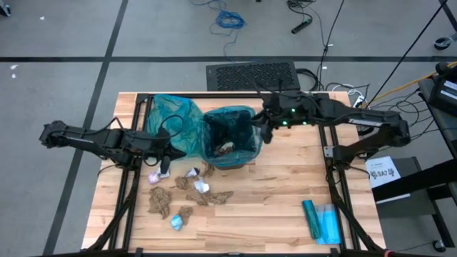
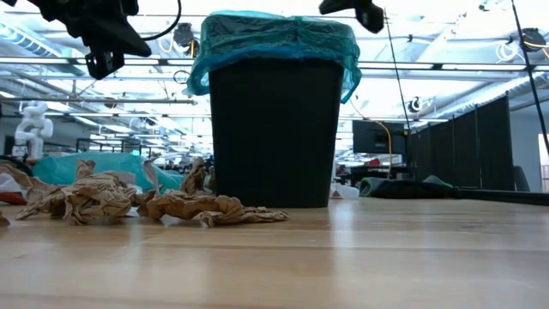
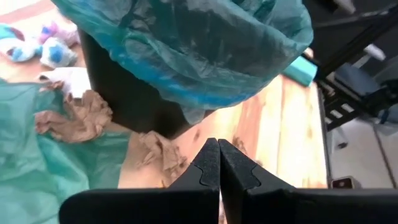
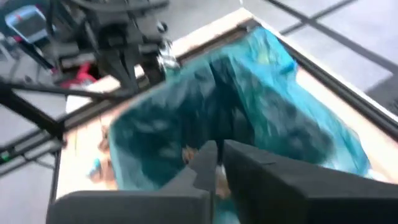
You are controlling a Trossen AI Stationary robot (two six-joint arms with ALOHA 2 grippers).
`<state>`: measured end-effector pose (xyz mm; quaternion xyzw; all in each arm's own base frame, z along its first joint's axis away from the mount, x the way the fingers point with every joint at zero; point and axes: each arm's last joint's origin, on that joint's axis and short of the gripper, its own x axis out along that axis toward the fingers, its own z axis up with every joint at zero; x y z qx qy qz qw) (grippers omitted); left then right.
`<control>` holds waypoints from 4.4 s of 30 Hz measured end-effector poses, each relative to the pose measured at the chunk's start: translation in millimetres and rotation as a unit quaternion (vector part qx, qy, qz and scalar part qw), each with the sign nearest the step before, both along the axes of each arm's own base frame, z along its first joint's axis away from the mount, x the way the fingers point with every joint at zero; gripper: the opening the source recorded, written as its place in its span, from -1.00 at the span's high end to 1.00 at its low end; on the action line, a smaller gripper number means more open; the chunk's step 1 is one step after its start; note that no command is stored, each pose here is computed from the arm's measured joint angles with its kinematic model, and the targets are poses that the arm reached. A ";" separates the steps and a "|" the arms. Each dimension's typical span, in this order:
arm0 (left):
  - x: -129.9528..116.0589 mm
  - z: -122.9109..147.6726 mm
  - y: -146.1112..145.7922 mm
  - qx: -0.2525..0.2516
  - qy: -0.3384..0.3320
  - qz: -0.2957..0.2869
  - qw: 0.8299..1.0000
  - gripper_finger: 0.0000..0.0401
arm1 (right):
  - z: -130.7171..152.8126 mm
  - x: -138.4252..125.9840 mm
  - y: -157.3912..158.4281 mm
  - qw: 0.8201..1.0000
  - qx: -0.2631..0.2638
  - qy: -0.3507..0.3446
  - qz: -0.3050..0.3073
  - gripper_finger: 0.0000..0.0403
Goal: Place trash/remove bag and relplace
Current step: Put the brown napkin into the trash bin
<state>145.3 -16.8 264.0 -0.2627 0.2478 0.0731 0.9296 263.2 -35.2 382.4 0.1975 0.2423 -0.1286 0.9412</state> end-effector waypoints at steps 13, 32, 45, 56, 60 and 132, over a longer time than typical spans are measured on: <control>14.2 59.1 -13.5 -0.024 0.056 -0.044 0.997 1.00 | -25.8 -47.4 46.6 0.991 0.003 0.132 -0.024 1.00; 82.1 26.5 -85.8 -0.126 0.248 -0.030 0.960 0.99 | -107.1 -88.4 105.3 0.987 0.120 0.095 0.047 1.00; 127.1 -13.8 -108.2 -0.176 0.270 -0.052 0.945 0.47 | -103.7 -90.7 117.8 0.986 0.124 0.078 0.083 1.00; 142.5 -55.7 -116.9 -0.141 0.324 0.002 0.936 0.44 | -102.8 -91.0 120.3 0.985 0.127 0.073 0.090 1.00; 144.9 -69.6 -121.3 -0.132 0.347 0.000 0.928 0.44 | -102.9 -91.0 120.2 0.985 0.127 0.073 0.089 1.00; 143.3 111.4 -48.8 -0.005 0.179 0.060 0.982 1.00 | -116.1 -102.8 113.5 0.978 0.132 0.161 0.033 1.00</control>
